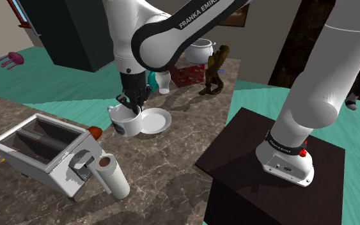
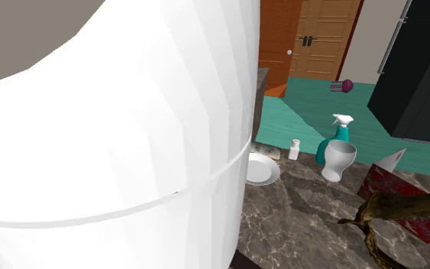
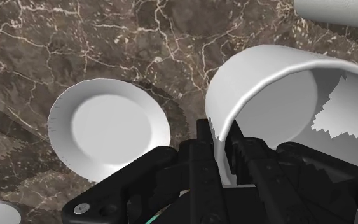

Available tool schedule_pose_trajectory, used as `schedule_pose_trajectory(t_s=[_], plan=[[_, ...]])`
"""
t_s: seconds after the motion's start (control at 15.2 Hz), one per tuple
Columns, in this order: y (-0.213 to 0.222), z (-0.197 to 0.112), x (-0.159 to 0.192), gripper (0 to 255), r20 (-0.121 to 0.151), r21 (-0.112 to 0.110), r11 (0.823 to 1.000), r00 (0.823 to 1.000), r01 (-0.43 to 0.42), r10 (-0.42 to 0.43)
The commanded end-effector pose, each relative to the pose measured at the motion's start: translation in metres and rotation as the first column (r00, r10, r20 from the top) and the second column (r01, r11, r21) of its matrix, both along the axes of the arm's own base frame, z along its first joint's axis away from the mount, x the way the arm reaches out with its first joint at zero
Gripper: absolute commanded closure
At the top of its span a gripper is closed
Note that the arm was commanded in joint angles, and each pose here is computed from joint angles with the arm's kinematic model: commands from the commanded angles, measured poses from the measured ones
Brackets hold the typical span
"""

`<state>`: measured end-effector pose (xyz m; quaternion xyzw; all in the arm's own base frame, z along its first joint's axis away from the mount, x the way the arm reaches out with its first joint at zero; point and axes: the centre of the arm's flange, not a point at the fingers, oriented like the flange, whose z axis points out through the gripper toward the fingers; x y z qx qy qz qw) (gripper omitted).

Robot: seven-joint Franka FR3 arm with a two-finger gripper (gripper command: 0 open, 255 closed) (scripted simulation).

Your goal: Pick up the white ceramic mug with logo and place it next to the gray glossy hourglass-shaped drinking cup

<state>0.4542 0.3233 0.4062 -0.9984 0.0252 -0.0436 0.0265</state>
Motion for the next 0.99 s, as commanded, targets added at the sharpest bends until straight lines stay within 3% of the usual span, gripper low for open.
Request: schedule_pose_trajectory(t_s=[0.0,0.13,0.92], plan=[[0.000,0.012,-0.001,255,0.000,0.000,1.000,1.000,0.000,0.000],[0.000,0.021,-0.001,255,0.000,0.000,1.000,1.000,0.000,0.000],[-0.157,0.022,0.024,255,0.000,0.000,1.000,1.000,0.000,0.000]])
